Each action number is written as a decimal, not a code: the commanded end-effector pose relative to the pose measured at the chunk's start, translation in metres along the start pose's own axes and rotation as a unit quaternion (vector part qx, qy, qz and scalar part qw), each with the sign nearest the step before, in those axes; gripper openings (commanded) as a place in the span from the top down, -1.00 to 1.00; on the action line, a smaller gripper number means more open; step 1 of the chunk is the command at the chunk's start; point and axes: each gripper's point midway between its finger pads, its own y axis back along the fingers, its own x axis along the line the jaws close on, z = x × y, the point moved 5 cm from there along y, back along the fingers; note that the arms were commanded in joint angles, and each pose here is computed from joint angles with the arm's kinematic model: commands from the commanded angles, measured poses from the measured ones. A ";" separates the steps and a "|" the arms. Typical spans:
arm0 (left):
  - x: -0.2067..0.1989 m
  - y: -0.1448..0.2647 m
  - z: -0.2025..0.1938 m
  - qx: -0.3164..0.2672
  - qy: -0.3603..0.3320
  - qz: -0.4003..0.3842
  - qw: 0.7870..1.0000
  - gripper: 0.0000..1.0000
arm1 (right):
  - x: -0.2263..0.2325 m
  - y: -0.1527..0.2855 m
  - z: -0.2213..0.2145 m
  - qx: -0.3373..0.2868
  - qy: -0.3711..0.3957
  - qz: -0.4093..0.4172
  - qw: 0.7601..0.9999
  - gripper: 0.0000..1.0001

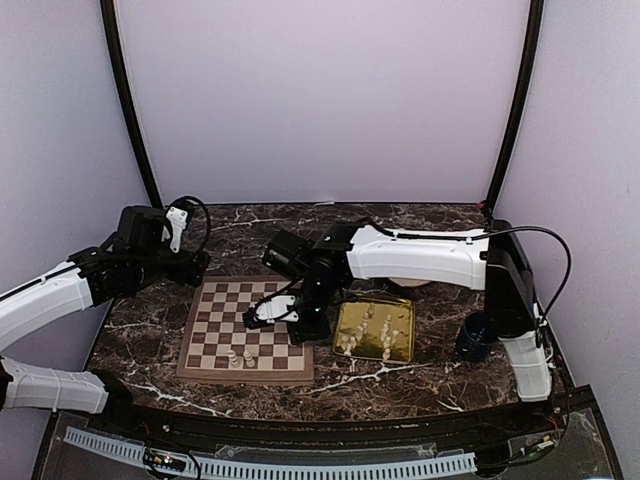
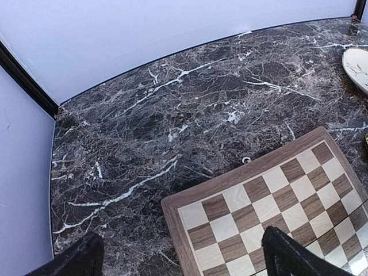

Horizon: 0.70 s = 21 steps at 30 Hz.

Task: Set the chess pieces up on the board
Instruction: Place the pawn at h2.

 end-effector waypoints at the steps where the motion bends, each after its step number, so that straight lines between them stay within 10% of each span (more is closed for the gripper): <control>1: -0.004 -0.010 0.001 0.011 -0.005 -0.002 1.000 -0.98 | 0.014 -0.006 0.008 0.010 0.014 0.020 1.000 0.91; 21: -0.007 -0.016 -0.002 0.025 -0.010 -0.010 1.000 -0.98 | 0.009 -0.035 -0.001 0.054 0.022 0.002 0.998 0.90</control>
